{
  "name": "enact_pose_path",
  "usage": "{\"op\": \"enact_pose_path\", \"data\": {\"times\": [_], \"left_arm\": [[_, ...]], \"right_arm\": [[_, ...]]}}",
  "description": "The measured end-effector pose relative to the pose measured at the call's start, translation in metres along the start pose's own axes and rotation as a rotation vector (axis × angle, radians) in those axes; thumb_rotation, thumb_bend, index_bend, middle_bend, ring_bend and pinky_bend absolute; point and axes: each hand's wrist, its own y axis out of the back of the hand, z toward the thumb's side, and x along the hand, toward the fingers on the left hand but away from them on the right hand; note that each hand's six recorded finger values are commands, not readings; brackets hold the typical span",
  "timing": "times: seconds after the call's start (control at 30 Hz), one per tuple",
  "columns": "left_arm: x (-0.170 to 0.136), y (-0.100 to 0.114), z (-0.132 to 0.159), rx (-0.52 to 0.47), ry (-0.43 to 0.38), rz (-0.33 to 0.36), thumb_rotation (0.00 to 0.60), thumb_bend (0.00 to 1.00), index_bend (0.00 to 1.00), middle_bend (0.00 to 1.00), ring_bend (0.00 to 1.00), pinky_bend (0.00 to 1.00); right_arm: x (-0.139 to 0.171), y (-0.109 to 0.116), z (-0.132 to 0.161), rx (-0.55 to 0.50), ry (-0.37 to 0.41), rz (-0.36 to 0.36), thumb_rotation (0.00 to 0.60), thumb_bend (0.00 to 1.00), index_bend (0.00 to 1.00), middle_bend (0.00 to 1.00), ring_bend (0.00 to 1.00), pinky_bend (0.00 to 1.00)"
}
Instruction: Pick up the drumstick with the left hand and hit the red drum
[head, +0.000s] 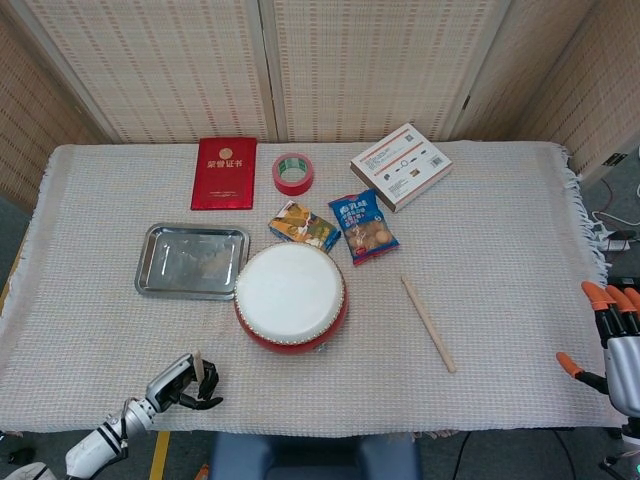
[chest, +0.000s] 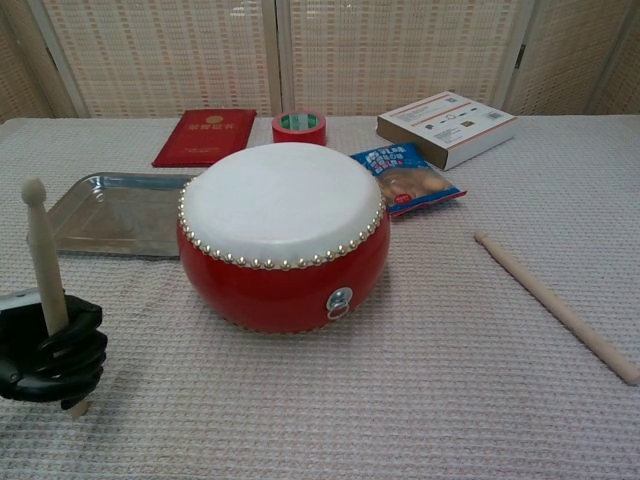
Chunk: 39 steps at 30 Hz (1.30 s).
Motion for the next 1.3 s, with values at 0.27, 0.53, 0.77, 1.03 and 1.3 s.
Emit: {"op": "enact_pose_path", "data": {"times": [0.27, 0.53, 0.77, 1.03, 1.3], "left_arm": [[0.004, 0.0, -0.008, 0.002, 0.018, 0.024, 0.6, 0.24, 0.87, 0.86, 0.75, 0.68], [0.005, 0.0, -0.013, 0.025, 0.032, 0.029, 0.6, 0.28, 0.9, 0.88, 0.76, 0.73], [0.005, -0.001, -0.017, 0.033, 0.037, 0.032, 0.6, 0.33, 0.93, 0.9, 0.78, 0.75], [0.006, -0.001, -0.019, 0.072, 0.032, 0.044, 0.6, 0.46, 0.99, 0.97, 0.85, 0.9], [0.007, 0.0, -0.019, 0.134, 0.012, 0.064, 0.6, 0.61, 1.0, 1.0, 0.93, 1.0]], "right_arm": [[0.0, 0.0, 0.0, -0.001, -0.002, 0.001, 0.6, 0.09, 0.04, 0.13, 0.0, 0.09], [-0.001, -0.001, 0.0, 0.0, -0.004, 0.003, 0.6, 0.09, 0.04, 0.13, 0.0, 0.09], [-0.001, -0.002, 0.0, 0.001, -0.003, 0.004, 0.6, 0.09, 0.04, 0.13, 0.0, 0.09], [-0.002, -0.003, 0.001, 0.002, -0.004, 0.006, 0.6, 0.09, 0.04, 0.13, 0.0, 0.09], [-0.002, -0.002, 0.001, 0.003, -0.004, 0.005, 0.6, 0.09, 0.04, 0.13, 0.0, 0.09]]}}
